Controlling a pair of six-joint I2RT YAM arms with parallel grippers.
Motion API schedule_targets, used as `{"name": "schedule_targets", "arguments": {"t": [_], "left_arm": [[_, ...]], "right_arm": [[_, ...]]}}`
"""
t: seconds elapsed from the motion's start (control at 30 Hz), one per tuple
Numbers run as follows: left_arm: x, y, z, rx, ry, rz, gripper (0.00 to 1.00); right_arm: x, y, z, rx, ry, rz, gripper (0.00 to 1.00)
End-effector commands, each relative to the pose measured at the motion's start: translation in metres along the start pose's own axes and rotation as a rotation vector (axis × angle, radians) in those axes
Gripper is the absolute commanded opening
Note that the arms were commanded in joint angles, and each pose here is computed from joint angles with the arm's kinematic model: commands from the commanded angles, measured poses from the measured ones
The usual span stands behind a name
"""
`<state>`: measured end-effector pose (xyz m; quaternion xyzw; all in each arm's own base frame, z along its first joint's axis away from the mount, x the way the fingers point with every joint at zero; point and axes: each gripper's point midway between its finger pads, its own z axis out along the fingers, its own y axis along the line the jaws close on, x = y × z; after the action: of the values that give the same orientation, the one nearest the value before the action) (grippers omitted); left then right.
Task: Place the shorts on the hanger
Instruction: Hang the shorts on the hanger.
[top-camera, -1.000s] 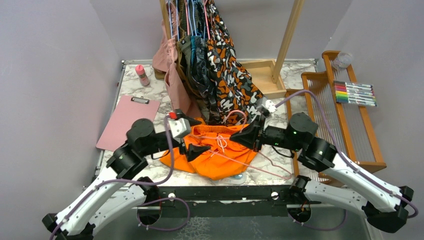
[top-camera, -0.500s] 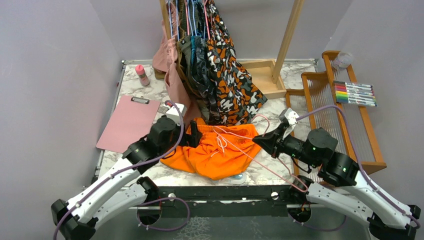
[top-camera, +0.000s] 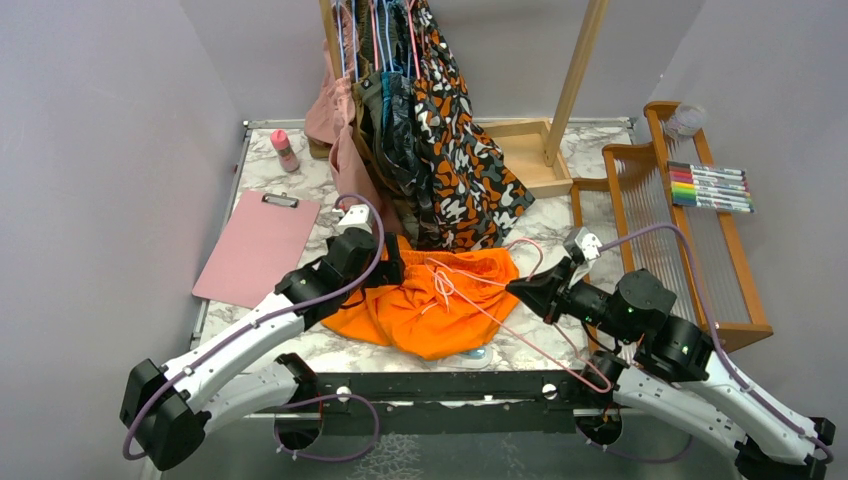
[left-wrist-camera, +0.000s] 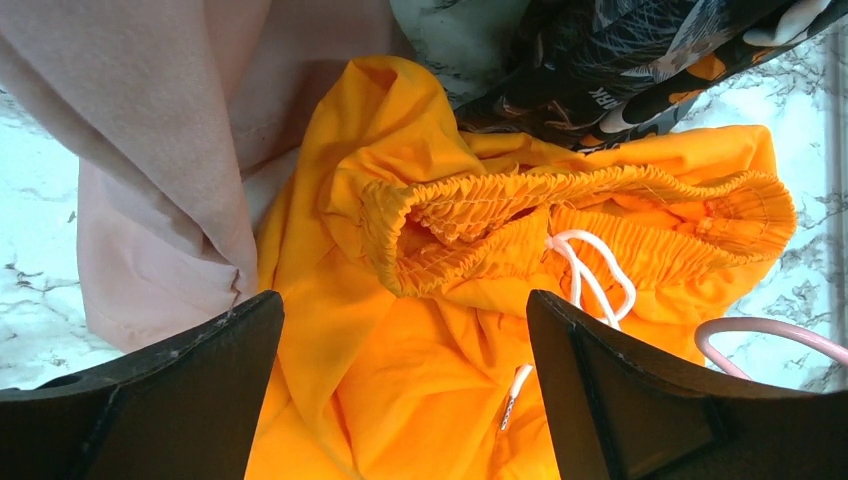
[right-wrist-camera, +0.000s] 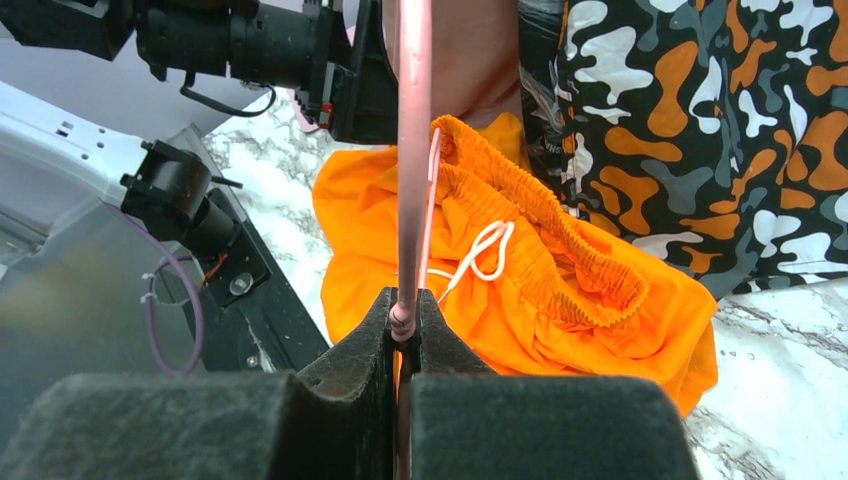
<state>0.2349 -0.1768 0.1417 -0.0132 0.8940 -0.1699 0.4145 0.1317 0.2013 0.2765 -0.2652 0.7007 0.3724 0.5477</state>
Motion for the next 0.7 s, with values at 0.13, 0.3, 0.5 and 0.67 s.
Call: {"name": "schedule_targets", "arguments": {"t": [0.13,0.3,0.5,0.67], "left_arm": [[-0.013,0.0,0.01,-0.027,-0.074,-0.102,0.72],[-0.009,0.005,0.016,-0.065,-0.07,-0.116,0.51],[-0.002,0.01,0.024,-0.102,-0.046,-0.115,0.44],[0.001,0.011,0.03,-0.119,-0.031,-0.109,0.42]], "right_arm": [[-0.021,-0.002,0.0,0.017,-0.101,0.004,0.01],[-0.022,-0.001,0.0,0.012,-0.105,0.005,0.01],[-0.022,0.0,0.0,0.008,-0.102,0.008,0.01],[-0.02,0.001,0.001,0.003,-0.097,0.015,0.01]]}}
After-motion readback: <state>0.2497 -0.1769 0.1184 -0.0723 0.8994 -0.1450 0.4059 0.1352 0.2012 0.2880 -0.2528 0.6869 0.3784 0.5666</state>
